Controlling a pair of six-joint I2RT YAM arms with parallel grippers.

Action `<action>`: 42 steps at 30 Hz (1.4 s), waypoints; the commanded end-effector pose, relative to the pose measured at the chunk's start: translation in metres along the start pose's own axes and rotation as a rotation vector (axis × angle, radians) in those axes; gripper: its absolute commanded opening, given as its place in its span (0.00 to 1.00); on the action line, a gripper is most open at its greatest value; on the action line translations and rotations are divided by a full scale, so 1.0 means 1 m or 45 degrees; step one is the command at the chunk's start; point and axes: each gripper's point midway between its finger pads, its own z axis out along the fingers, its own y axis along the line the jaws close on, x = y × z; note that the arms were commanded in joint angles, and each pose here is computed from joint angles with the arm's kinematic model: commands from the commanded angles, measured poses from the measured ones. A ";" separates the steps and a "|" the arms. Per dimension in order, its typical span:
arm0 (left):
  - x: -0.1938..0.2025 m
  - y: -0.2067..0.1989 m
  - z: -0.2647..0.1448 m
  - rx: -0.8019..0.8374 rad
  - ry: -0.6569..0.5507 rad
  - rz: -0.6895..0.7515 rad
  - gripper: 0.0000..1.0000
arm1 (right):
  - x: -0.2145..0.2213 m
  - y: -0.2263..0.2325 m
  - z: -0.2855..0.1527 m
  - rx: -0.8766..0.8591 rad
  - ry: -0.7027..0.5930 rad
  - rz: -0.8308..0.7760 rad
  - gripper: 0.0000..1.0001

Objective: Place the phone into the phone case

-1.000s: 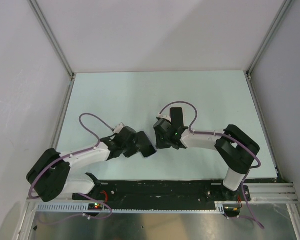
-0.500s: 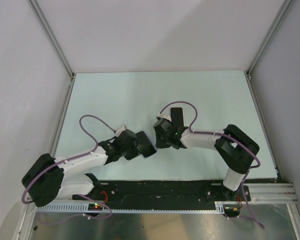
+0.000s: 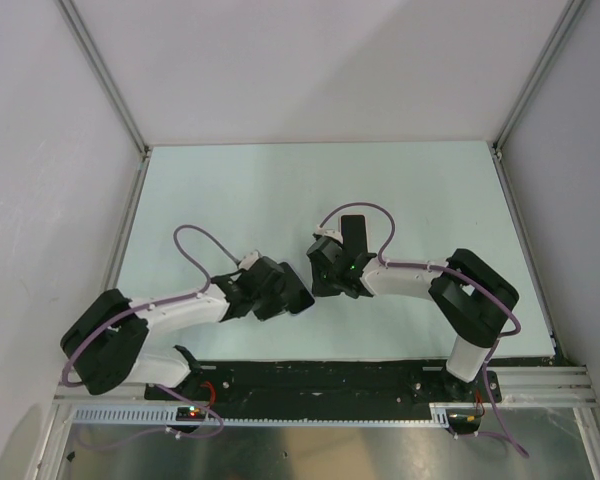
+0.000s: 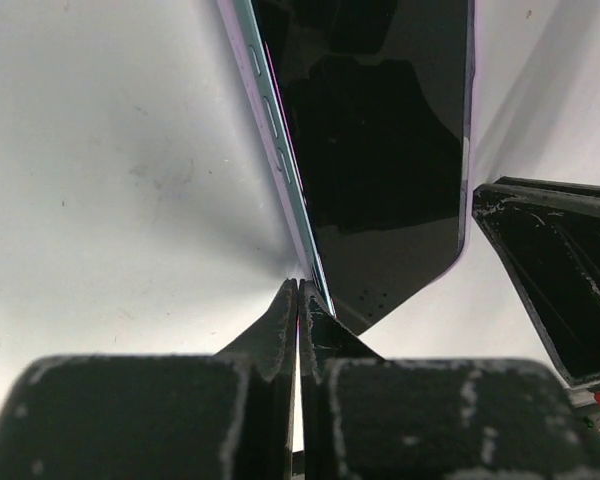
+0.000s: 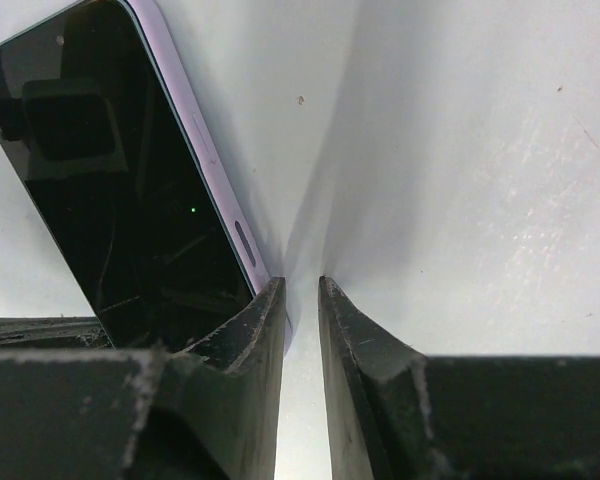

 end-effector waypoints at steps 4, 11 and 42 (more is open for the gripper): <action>-0.008 -0.031 0.004 0.059 -0.012 0.037 0.00 | 0.009 0.006 0.005 0.003 0.016 -0.026 0.25; -0.006 -0.028 0.011 0.029 0.009 0.067 0.01 | 0.014 0.008 0.004 0.004 0.025 -0.041 0.25; -0.026 -0.026 -0.017 0.092 -0.171 -0.271 0.20 | 0.005 -0.003 0.009 0.011 0.031 -0.010 0.25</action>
